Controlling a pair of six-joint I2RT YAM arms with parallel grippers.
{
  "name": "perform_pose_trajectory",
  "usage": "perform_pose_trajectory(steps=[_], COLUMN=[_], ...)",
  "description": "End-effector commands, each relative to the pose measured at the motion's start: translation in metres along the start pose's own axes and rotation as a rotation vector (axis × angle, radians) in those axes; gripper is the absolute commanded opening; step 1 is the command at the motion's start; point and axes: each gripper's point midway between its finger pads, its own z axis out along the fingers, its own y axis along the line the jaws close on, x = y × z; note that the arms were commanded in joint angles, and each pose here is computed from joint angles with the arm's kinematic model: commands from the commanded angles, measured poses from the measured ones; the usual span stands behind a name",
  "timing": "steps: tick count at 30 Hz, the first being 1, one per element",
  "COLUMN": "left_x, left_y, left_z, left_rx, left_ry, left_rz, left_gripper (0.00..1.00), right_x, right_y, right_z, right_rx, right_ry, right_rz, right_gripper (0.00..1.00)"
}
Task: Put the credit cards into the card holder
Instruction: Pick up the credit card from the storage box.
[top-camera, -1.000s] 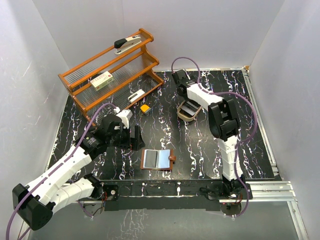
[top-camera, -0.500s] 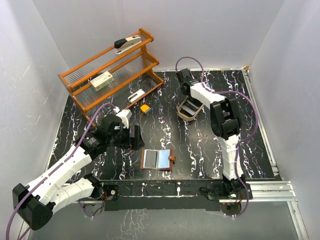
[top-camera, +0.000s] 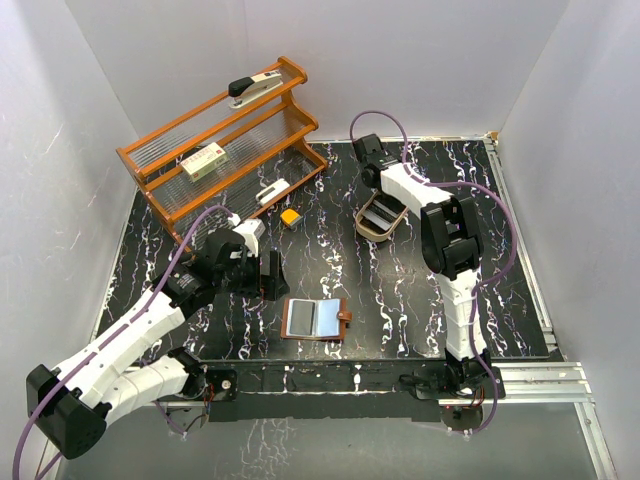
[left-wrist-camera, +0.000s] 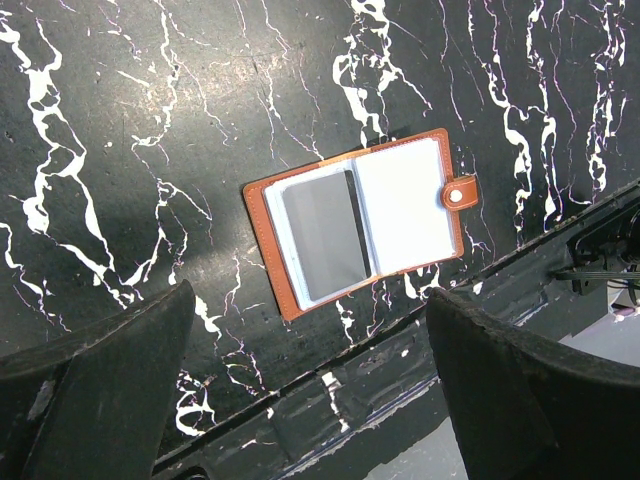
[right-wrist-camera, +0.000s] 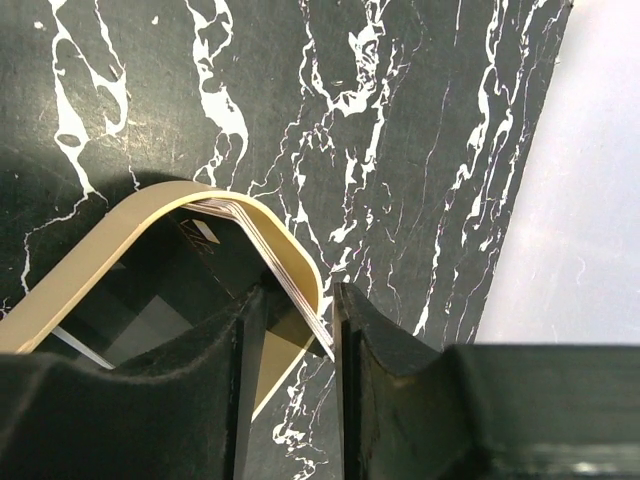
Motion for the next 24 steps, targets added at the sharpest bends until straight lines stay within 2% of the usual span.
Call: perform_pose_trajectory(steps=[1, 8, 24], left_x=[0.0008, 0.0002, -0.001], left_y=[0.0011, 0.0014, 0.0025], left_z=[-0.0024, -0.0032, -0.0053], left_rx=[-0.004, -0.006, -0.012], left_ry=[0.001, -0.004, -0.019], left_rz=[0.012, 0.011, 0.008], left_gripper=[0.99, 0.99, 0.99], right_x=[-0.0302, -0.0291, -0.0276], right_y=[-0.0254, -0.0236, -0.0194], right_z=[-0.0107, -0.0115, -0.0185], right_rx=[0.043, 0.029, -0.022], right_ry=[-0.079, -0.08, -0.078], right_rz=[0.074, 0.067, 0.069], right_gripper=[0.29, 0.24, 0.0])
